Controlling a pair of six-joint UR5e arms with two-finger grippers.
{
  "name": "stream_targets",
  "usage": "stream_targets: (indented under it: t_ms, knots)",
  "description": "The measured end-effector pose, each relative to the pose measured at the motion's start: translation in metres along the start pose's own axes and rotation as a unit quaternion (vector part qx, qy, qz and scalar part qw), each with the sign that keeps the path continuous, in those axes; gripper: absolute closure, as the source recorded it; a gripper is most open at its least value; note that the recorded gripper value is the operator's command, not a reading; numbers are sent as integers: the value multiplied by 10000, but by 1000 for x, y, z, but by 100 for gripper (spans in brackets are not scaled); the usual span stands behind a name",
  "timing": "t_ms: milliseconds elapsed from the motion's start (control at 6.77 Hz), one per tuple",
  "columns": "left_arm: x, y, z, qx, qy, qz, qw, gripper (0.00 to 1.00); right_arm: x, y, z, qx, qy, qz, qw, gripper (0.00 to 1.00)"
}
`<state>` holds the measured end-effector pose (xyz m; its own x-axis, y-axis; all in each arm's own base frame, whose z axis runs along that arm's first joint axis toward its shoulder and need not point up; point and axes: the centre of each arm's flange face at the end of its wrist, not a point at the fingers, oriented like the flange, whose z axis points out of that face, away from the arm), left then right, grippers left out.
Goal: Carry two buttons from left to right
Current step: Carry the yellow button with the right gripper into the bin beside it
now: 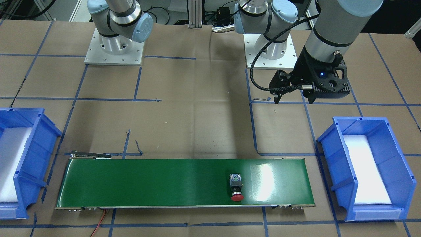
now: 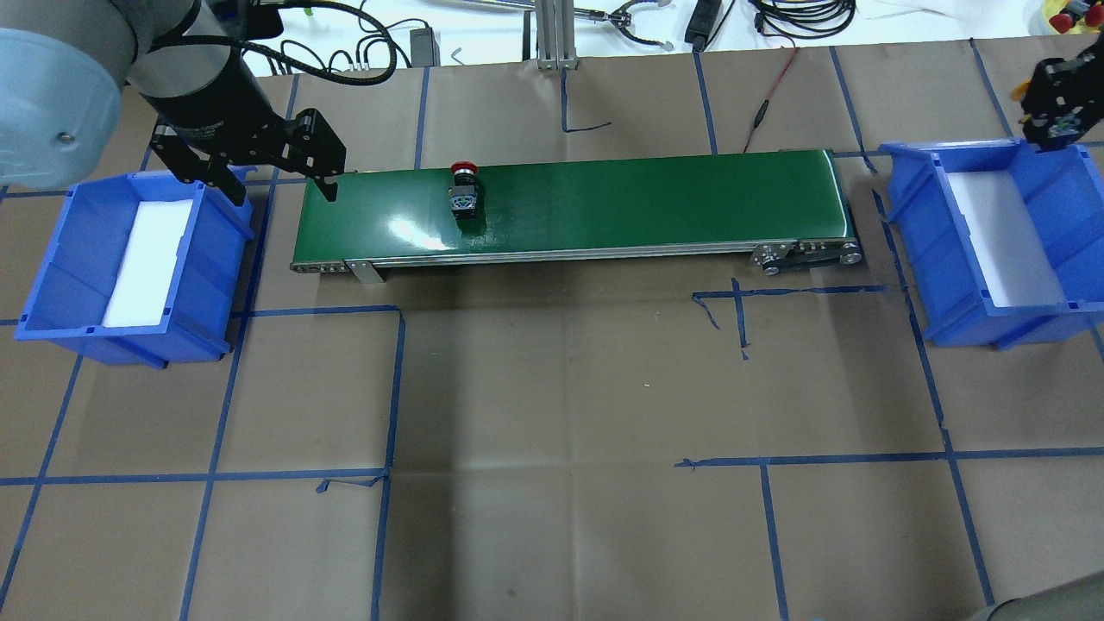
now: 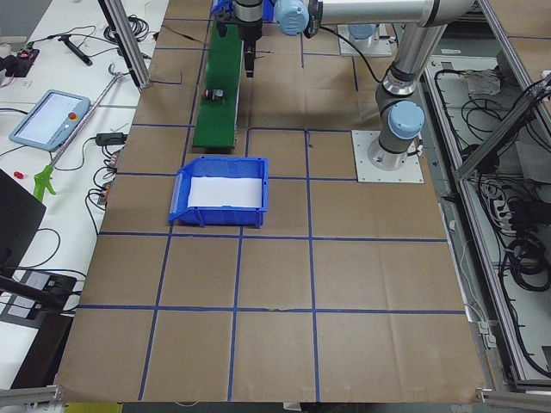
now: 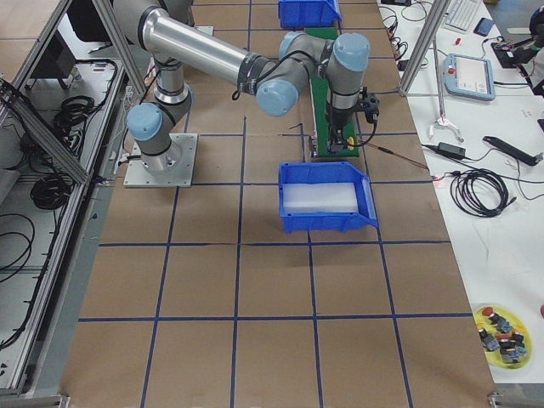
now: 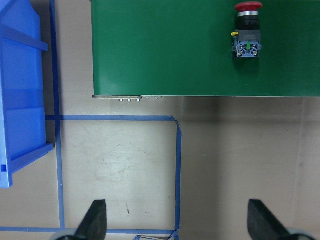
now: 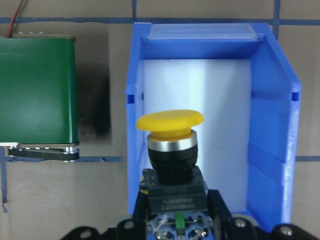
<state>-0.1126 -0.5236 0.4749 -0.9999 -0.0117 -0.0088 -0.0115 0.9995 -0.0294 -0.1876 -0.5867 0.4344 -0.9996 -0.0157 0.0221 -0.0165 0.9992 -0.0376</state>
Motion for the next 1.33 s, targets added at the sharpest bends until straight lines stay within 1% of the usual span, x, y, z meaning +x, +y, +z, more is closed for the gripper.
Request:
stream_targets:
  t_ms: [148,295,443,591,886,1330]
  knots:
    - [0,-1,0,2,-1,0,10000,0,26,8,13,-30,-26,-10,10000,97]
    - [0,-1,0,6,-1,0,10000,0,35,12,38,-1,-26,-147,9999,97]
    - [0,-1,-1,9,0,-1,10000,0,36,18,67,55,6,-347,9994,97]
    - [0,-2,-1,12,2,-1,10000,0,31,28,97,53,12,-450,9990,97]
    - [0,-2,-2,23,-1,-1,10000,0,25,44,135,-85,-72,-470,9988,96]
    - [0,-1,-2,17,6,-1,10000,0,38,63,178,-386,-340,-275,9983,95]
